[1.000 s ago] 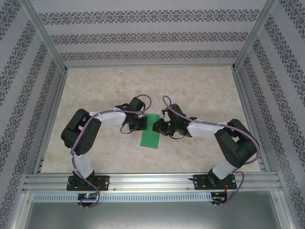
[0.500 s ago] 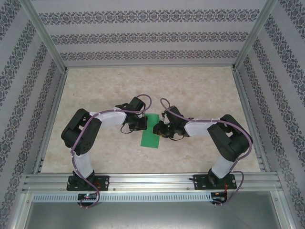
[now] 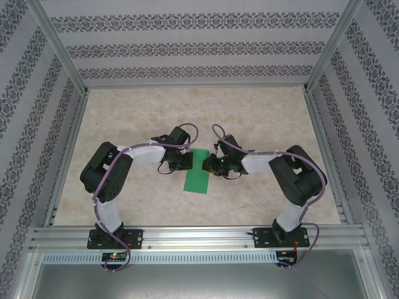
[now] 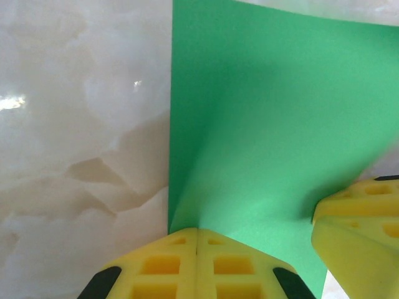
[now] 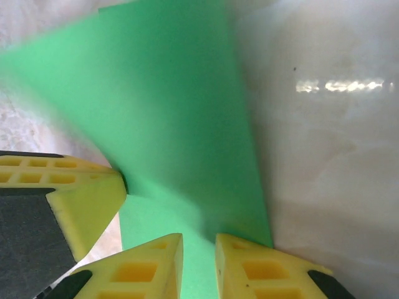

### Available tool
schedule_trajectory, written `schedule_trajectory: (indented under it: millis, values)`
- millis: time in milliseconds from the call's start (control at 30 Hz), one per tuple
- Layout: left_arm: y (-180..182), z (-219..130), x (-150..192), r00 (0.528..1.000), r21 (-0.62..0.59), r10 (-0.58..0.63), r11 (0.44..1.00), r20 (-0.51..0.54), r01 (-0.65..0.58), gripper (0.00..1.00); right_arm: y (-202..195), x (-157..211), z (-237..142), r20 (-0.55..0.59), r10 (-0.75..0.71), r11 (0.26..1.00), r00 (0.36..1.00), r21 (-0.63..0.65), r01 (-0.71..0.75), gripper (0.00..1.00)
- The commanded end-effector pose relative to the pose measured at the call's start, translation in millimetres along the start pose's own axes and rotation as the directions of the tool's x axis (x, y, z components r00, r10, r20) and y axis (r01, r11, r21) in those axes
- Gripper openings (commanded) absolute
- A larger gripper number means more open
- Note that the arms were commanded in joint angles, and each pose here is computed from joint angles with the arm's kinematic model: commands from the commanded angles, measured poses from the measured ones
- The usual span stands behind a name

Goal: Fold a paper plane with a square sheet of paper (pick it up from the middle)

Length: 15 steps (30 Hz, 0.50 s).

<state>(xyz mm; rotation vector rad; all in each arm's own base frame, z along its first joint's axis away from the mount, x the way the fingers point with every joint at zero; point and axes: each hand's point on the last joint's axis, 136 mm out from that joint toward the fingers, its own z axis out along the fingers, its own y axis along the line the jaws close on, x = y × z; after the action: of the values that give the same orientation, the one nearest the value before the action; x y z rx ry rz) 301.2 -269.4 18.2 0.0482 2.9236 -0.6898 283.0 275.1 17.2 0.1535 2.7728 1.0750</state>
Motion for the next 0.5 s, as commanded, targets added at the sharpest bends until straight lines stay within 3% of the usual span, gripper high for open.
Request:
schedule_trajectory:
  millis: [0, 267, 467]
  values:
    - [17, 11, 16, 0.998, -0.077, 0.01, 0.997, -0.062, -0.015, 0.0, -11, 1, 0, 0.007, 0.001, 0.999, 1.0, 0.033, -0.001, 0.22]
    - [17, 10, 17, 0.998, -0.079, 0.012, 0.997, -0.063, -0.017, 0.0, 39, -26, -21, 0.062, -0.073, 0.996, 0.995, -0.055, 0.077, 0.23]
    - [15, 10, 15, 0.998, -0.076, 0.016, 0.997, -0.059, -0.02, 0.0, 20, -32, -4, 0.049, -0.049, 0.999, 0.998, -0.017, 0.05, 0.23]
